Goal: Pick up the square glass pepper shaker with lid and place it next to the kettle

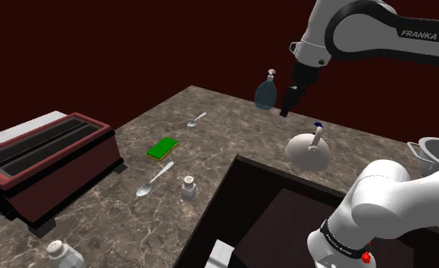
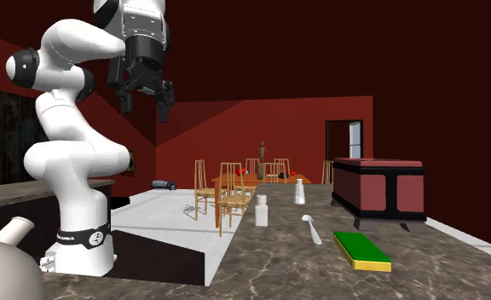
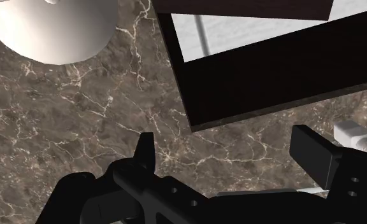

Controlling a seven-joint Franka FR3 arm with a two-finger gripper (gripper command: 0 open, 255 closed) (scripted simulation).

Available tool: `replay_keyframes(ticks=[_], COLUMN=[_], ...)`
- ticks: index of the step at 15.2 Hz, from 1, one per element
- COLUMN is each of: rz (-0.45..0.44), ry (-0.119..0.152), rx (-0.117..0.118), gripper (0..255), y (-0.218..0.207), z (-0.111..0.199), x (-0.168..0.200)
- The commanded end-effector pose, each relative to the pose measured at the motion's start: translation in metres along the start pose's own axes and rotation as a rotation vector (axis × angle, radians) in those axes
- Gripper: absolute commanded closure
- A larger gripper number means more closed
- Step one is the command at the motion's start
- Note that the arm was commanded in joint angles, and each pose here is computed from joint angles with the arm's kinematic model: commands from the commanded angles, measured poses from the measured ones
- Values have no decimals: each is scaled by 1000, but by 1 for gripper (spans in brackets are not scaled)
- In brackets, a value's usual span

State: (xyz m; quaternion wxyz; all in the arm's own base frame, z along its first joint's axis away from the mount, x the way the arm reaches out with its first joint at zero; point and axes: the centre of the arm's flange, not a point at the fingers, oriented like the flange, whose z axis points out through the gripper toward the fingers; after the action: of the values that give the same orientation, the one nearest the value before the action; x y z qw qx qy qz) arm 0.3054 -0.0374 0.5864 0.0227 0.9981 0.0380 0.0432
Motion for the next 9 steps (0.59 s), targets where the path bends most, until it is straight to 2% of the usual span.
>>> replay_keyframes(ticks=[1, 9], rz=[0, -80], ry=[0, 45], rx=[0, 34], gripper=[0, 0], y=[0, -70], z=[0, 64], x=[0, 30])
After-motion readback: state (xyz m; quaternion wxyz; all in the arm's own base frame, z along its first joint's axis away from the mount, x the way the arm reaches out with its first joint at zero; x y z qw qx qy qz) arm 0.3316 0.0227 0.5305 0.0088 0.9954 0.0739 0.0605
